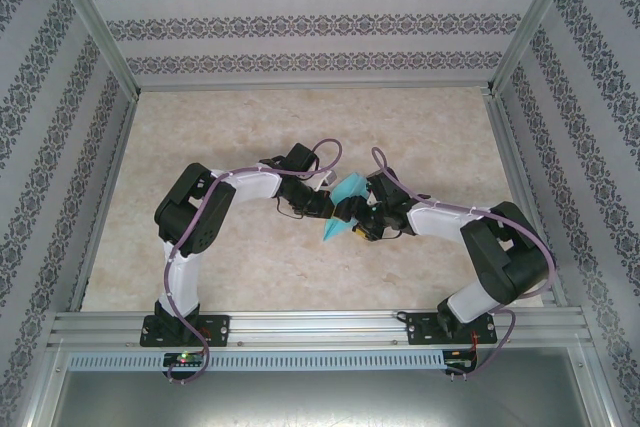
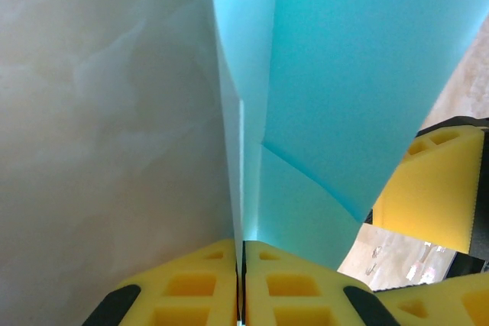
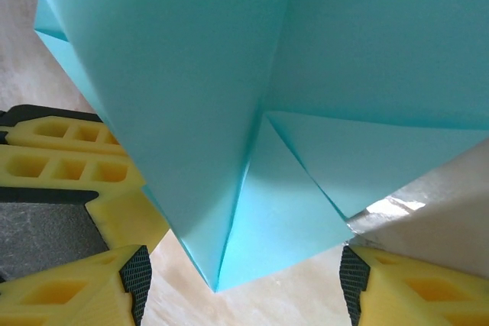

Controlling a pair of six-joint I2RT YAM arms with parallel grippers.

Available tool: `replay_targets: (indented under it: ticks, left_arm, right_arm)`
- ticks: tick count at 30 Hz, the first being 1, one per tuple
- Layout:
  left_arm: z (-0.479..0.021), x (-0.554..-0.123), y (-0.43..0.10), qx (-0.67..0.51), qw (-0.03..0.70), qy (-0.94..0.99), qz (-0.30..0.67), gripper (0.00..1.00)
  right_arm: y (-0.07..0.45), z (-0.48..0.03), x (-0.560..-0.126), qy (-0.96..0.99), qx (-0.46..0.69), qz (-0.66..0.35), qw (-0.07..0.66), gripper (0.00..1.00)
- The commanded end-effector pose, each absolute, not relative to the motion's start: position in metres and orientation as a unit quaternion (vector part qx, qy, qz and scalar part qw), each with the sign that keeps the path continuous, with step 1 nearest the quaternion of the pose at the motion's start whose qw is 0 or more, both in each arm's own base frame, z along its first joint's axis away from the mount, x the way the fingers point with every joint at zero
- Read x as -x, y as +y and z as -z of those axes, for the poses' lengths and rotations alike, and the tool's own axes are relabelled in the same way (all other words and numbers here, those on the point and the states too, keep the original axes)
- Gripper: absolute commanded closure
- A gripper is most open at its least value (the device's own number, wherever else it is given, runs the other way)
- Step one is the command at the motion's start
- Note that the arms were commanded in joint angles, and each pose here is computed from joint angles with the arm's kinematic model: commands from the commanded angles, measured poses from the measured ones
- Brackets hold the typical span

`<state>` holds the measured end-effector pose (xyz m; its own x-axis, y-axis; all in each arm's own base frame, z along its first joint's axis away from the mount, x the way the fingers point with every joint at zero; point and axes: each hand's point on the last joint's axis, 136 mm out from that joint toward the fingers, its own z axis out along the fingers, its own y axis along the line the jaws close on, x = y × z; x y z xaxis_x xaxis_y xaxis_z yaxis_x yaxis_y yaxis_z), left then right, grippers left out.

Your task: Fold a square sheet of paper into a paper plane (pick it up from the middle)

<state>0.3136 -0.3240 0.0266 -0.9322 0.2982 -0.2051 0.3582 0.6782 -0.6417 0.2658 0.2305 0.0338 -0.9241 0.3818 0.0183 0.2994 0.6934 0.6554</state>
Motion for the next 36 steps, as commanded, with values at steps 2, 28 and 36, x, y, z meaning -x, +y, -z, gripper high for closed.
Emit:
replay_targets:
  ticks: [2,28,36]
  left_arm:
    - [-0.024,-0.313,-0.325,-0.174,0.035,0.913,0.368,0.89]
    - [-0.025,-0.312,-0.325,-0.177,0.036,0.912,0.369,0.89]
    - [-0.024,-0.313,-0.325,-0.178,0.035,0.912,0.368,0.89]
  right_arm:
    - [0.244,-0.043,-0.279,0.908,-0.181,-0.368,0.084,0.31]
    - [0.249,-0.068,-0.277,0.892,-0.178,-0.407,0.086,0.34]
    - [0.248,-0.068,-0.271,0.893,-0.180,-0.405,0.079,0.34]
